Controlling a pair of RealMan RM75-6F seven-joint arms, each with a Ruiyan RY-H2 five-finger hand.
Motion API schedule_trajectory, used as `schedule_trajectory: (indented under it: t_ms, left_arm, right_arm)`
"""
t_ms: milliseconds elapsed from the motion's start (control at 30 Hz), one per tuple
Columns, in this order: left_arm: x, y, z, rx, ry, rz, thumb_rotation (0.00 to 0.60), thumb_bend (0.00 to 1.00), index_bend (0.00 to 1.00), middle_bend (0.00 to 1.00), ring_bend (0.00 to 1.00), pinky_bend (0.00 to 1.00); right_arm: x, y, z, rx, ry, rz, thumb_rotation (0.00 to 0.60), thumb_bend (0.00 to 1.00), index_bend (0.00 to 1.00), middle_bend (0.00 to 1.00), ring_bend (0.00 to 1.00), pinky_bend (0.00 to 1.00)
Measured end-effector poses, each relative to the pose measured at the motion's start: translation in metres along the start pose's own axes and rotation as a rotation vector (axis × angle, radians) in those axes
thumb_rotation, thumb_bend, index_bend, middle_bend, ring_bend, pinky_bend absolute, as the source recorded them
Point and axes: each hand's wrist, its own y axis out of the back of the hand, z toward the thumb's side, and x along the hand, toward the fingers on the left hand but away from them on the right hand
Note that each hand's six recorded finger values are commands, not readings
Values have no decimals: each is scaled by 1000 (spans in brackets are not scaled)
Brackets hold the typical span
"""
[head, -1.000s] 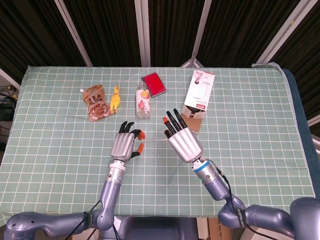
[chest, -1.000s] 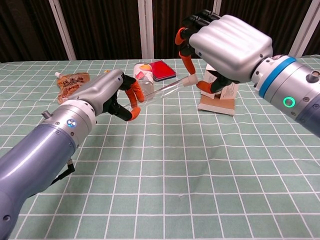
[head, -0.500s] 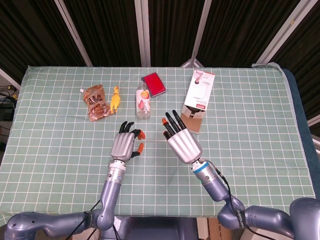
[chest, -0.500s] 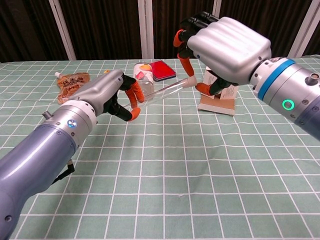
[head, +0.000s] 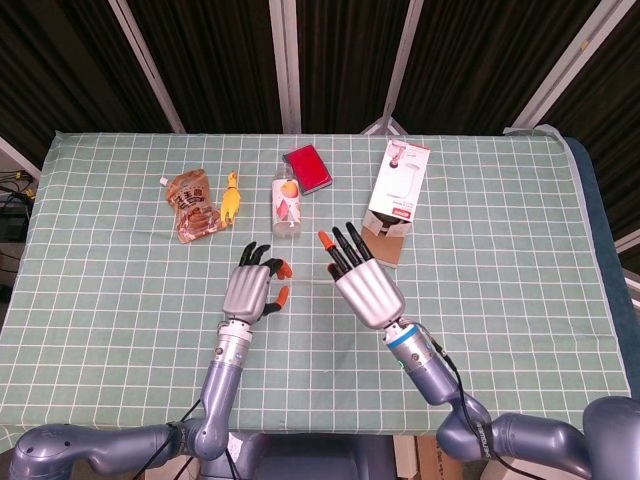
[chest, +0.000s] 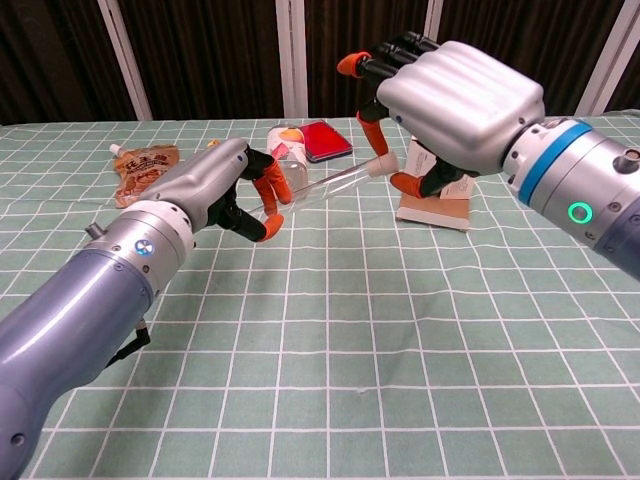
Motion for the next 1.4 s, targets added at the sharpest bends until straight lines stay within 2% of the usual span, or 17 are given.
schedule_trajectory:
  t_ms: [800,1400]
  left_arm:
    - [-1,6,-17,-19,7,25,600,790,500,502,135,51]
    - [-9,1,-40,64,16,-10,600,791,500,502,135,52]
  right_arm:
    - [7,-6,-23,-6,-73,34,600,360,0,0,0,0]
    - [12,-1,-52,-30,-149,28,600,360,0,0,0,0]
